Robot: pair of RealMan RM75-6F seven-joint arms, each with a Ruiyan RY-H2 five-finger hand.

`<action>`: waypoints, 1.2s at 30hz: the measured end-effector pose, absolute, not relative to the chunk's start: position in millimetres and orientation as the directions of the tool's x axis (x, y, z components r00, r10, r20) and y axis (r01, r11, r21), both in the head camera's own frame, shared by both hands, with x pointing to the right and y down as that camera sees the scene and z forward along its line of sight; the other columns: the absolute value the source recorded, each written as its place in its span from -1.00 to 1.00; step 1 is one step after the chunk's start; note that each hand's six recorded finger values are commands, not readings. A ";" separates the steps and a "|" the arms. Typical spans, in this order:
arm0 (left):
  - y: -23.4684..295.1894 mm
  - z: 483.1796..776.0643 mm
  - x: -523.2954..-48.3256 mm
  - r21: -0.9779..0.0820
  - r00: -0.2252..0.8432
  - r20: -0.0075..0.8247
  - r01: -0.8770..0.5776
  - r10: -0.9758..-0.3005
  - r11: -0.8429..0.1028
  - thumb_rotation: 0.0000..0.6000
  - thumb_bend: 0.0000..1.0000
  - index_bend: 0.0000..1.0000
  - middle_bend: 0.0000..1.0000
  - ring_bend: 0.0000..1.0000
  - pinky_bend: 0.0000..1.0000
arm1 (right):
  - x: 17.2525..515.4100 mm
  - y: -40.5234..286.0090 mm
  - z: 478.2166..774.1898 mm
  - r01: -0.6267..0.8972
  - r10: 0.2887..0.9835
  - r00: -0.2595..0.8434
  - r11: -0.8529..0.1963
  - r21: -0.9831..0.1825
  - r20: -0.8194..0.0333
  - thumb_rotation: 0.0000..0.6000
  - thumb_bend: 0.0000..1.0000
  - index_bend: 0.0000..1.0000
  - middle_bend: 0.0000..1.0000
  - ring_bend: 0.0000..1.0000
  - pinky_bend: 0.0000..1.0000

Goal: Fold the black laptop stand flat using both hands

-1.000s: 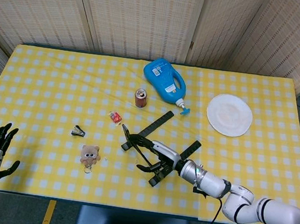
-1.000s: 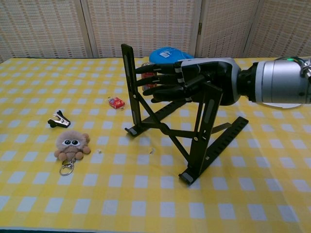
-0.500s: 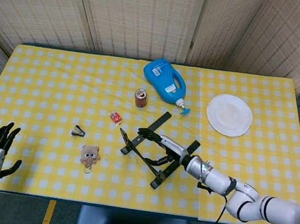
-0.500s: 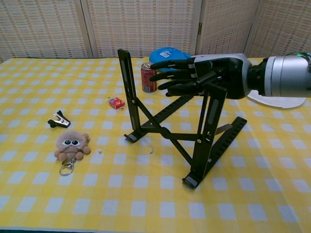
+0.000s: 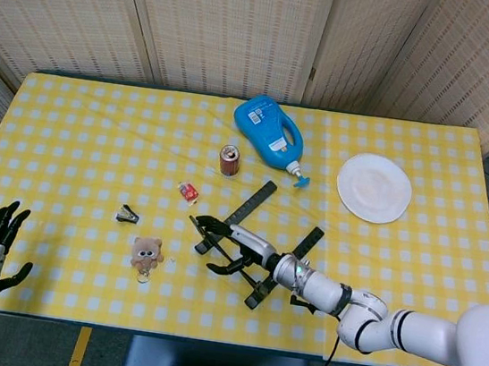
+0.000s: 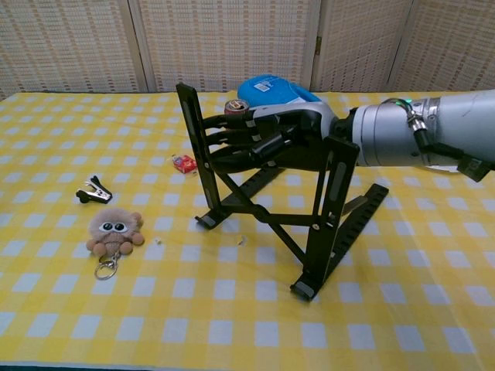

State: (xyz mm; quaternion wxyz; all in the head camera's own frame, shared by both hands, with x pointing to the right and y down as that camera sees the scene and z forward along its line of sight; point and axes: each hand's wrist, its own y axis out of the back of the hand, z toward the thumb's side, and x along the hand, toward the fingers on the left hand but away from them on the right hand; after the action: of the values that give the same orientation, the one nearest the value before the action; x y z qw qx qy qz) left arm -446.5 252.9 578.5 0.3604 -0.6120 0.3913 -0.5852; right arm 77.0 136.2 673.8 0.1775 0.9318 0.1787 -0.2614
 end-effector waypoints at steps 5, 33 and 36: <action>253.5 578.8 -447.2 -0.899 0.008 0.435 -0.057 -0.901 -0.434 1.00 -0.37 -0.82 -0.94 -0.97 -1.00 | 71.9 150.0 664.3 0.385 0.201 0.828 -0.882 0.271 -0.523 1.00 -0.20 -1.00 -0.85 -0.89 -1.00; 251.3 580.7 -441.8 -0.898 0.027 0.436 -0.058 -0.899 -0.437 1.00 -0.37 -0.82 -0.94 -0.97 -1.00 | 203.8 154.2 612.2 0.547 0.385 0.793 -0.792 0.272 -0.472 1.00 -0.19 -1.00 -0.91 -0.90 -1.00; 250.1 580.8 -439.0 -0.898 0.035 0.434 -0.060 -0.900 -0.436 1.00 -0.37 -0.83 -0.94 -0.97 -1.00 | 213.9 160.2 620.2 0.555 0.378 0.784 -0.782 0.284 -0.492 1.00 -0.20 -1.00 -0.91 -0.89 -1.00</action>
State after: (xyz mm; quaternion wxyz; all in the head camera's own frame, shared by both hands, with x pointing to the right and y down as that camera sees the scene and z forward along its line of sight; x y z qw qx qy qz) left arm -439.0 250.1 580.8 0.3641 -0.6202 0.3868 -0.5771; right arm 213.9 160.2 620.2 0.2117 0.9204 0.2536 -0.2091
